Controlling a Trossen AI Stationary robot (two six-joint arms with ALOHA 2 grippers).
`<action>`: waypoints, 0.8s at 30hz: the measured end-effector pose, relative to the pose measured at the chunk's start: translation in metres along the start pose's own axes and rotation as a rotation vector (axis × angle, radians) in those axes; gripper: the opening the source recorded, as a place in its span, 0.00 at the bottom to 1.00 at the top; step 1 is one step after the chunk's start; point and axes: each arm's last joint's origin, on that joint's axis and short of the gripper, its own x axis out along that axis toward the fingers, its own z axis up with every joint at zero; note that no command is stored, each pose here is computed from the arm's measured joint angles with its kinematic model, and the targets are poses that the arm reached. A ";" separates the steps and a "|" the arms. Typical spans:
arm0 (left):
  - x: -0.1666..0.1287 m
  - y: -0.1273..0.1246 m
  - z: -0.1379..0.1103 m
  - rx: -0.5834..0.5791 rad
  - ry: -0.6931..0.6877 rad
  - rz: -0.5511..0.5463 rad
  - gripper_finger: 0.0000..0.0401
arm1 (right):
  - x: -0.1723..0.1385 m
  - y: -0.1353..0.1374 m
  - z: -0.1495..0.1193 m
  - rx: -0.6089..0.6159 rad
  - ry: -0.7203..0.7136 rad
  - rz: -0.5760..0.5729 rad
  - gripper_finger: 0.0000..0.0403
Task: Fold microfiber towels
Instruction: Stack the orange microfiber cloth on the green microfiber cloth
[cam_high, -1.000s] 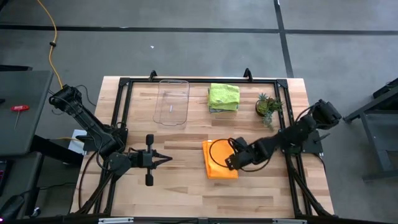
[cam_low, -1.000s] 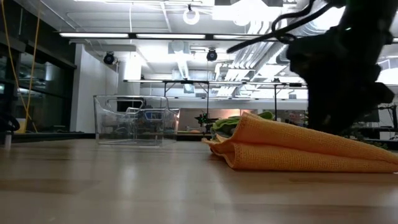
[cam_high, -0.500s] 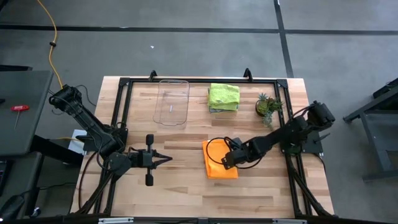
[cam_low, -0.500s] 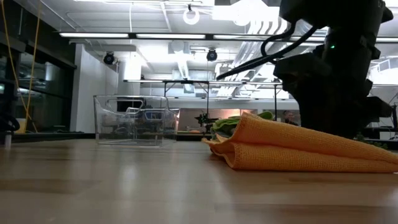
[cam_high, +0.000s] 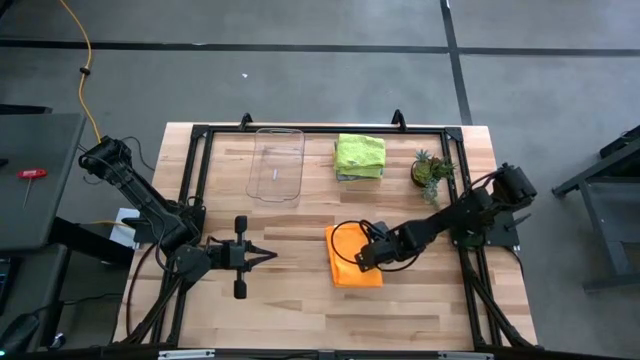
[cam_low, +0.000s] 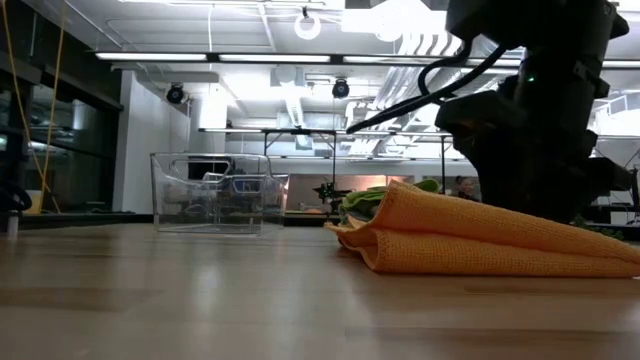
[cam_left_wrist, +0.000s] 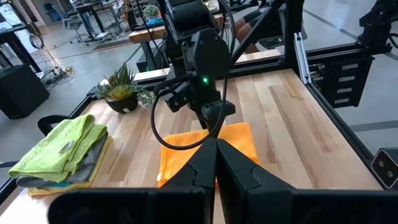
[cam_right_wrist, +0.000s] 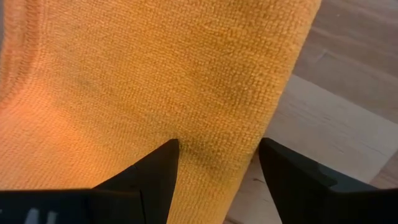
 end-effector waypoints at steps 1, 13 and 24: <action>0.000 0.000 0.000 0.000 0.000 0.000 0.00 | 0.001 0.000 0.000 -0.001 0.003 -0.003 0.54; 0.000 -0.001 0.000 0.000 0.002 -0.024 0.00 | 0.003 -0.006 -0.001 -0.099 0.000 -0.058 0.12; 0.000 -0.001 0.000 0.000 0.002 -0.025 0.00 | 0.001 -0.009 0.000 -0.308 0.023 -0.087 0.01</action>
